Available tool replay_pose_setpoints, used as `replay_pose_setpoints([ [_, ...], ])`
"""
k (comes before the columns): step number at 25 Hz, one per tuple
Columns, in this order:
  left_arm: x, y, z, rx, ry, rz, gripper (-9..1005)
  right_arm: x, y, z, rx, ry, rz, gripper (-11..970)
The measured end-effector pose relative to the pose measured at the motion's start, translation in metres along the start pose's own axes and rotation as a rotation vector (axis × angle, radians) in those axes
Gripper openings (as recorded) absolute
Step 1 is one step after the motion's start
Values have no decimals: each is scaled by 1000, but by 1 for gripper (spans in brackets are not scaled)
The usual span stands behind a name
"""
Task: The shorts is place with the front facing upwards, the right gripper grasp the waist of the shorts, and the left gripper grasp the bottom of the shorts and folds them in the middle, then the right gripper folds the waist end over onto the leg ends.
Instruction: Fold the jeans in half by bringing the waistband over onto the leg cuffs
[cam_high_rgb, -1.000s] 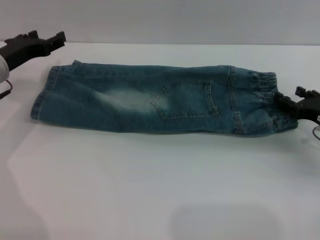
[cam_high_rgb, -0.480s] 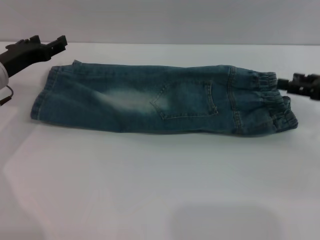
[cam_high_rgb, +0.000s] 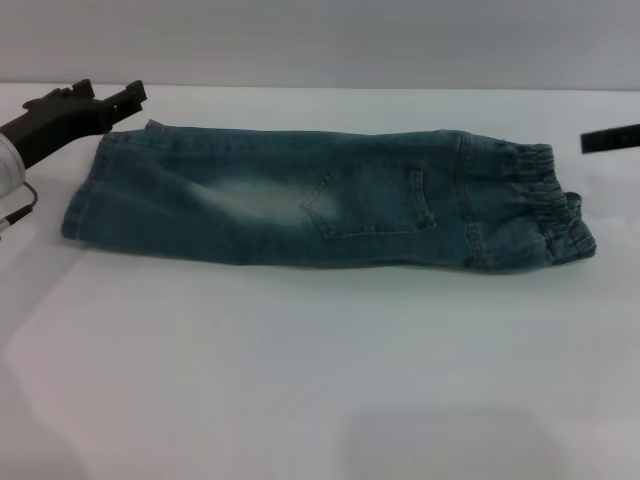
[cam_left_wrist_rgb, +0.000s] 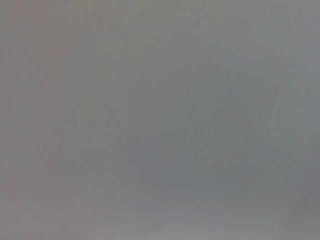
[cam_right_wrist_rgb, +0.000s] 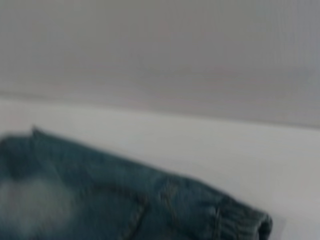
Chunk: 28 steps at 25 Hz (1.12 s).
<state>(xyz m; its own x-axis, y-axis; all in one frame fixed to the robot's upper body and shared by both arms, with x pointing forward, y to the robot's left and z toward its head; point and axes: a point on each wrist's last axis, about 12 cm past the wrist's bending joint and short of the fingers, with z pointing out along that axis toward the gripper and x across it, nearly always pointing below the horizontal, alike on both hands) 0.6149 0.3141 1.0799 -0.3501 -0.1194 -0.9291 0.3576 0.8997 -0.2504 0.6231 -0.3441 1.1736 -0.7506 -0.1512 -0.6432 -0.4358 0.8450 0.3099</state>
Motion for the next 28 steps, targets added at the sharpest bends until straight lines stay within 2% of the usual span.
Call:
replay_pose_setpoints([
  [3, 1, -3, -2, 29, -11, 7, 826, -11, 9, 11, 33, 112, -59, 671],
  [12, 8, -5, -10, 57, -66, -4, 826, -8, 22, 32, 76, 255, -105, 672],
  [28, 16, -5, -16, 70, -65, -7, 825, 3, 27, 54, 98, 278, -124, 671],
])
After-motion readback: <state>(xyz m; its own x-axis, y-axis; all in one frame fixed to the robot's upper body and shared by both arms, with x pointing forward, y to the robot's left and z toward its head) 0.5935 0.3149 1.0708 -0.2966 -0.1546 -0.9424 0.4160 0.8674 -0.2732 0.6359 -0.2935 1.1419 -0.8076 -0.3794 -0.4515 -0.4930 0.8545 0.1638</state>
